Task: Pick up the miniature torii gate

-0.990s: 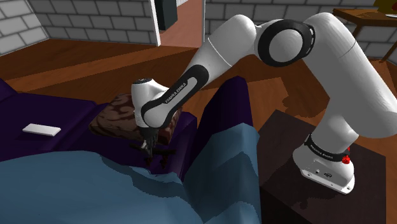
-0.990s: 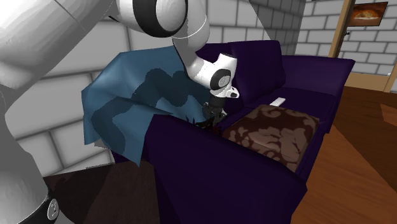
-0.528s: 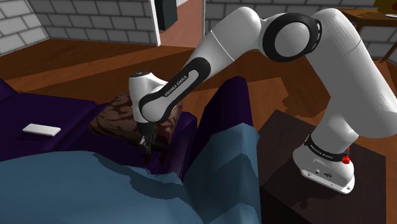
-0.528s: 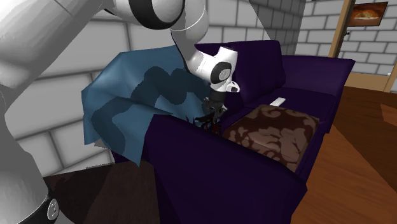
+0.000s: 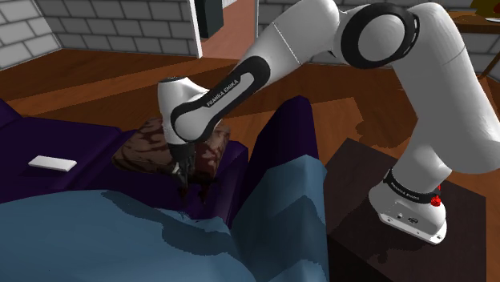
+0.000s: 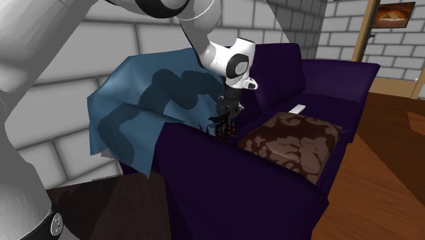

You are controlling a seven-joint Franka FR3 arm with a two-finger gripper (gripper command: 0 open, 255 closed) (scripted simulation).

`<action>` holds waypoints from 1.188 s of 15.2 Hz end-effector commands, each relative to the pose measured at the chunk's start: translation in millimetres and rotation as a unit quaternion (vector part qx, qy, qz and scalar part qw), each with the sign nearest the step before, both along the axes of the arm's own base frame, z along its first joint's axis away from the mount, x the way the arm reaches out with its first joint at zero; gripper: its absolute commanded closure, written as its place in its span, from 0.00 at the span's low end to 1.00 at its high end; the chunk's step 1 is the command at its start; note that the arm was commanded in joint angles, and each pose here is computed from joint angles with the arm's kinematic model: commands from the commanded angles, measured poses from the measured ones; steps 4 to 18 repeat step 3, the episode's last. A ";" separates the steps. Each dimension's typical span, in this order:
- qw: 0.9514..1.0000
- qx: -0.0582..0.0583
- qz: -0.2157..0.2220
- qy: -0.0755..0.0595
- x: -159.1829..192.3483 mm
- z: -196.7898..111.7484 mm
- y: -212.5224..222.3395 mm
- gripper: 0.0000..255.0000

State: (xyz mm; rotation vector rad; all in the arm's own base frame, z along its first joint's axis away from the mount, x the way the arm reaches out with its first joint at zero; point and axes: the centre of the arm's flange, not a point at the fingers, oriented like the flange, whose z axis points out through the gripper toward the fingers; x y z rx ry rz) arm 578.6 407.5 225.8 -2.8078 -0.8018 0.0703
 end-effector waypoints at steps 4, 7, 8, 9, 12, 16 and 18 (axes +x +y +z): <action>1.000 0.000 0.000 0.000 -0.6 12.5 -0.2 1.00; 1.000 0.000 0.000 0.000 -0.6 12.5 -0.2 1.00; 1.000 0.000 0.000 0.000 -0.6 12.5 -0.2 1.00; 1.000 0.000 0.000 0.000 -0.6 12.5 -0.2 1.00; 1.000 0.000 0.000 0.000 -0.6 12.5 -0.2 1.00; 1.000 0.000 0.000 0.000 -0.6 12.5 -0.2 1.00; 1.000 0.000 0.000 0.000 -0.6 12.5 -0.2 1.00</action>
